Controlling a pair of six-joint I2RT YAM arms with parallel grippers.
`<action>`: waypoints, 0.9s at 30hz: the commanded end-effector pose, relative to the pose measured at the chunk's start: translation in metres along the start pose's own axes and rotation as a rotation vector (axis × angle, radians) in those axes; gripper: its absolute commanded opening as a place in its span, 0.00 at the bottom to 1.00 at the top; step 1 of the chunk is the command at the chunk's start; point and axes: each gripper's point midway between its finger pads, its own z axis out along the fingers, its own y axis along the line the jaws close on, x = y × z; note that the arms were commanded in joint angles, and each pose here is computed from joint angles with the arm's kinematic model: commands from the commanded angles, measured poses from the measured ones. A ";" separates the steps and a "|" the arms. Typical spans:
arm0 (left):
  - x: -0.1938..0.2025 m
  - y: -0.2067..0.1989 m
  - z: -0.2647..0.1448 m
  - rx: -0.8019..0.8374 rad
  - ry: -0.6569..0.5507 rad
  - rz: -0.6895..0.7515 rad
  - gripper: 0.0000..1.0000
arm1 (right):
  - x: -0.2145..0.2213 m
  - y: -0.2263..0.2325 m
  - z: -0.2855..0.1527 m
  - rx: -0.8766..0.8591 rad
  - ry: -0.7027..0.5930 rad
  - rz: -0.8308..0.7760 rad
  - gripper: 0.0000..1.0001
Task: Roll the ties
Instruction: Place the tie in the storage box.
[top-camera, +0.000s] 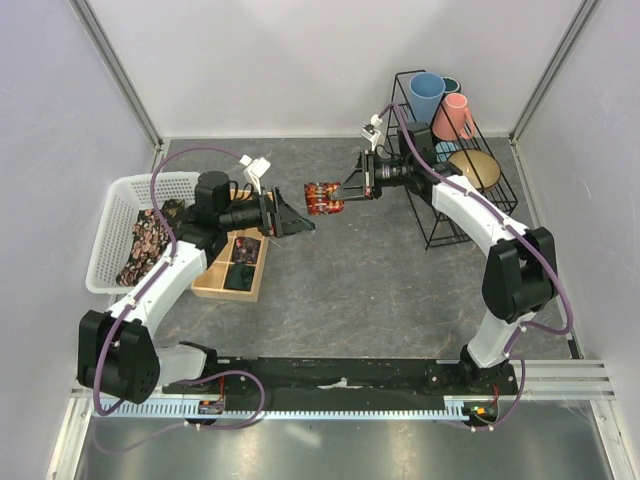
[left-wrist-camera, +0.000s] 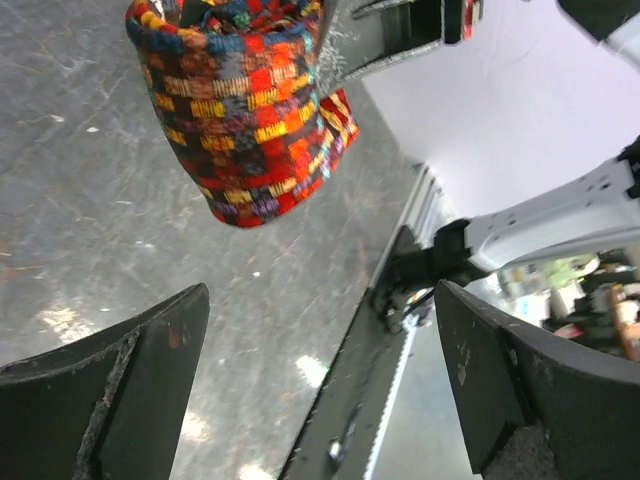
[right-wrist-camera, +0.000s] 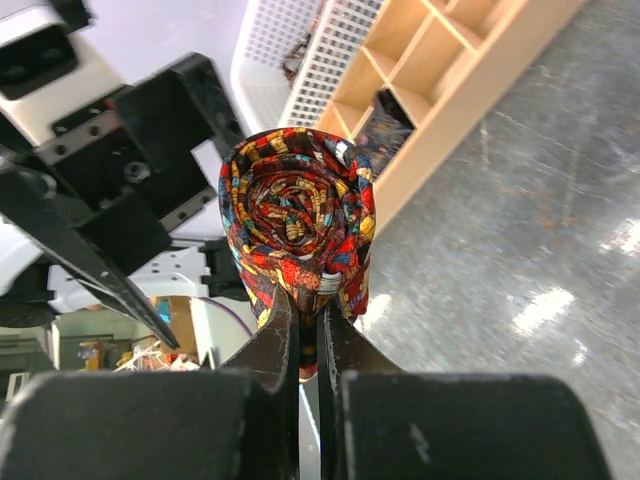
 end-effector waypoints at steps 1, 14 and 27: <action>-0.023 -0.020 -0.004 0.039 -0.094 -0.059 1.00 | -0.008 0.053 -0.010 -0.113 -0.039 -0.068 0.00; -0.038 -0.018 0.000 0.072 -0.140 -0.104 0.96 | 0.009 0.076 0.001 -0.163 -0.008 -0.082 0.00; -0.040 -0.012 0.005 0.073 -0.147 -0.155 0.78 | 0.016 0.087 0.011 -0.195 0.011 -0.087 0.00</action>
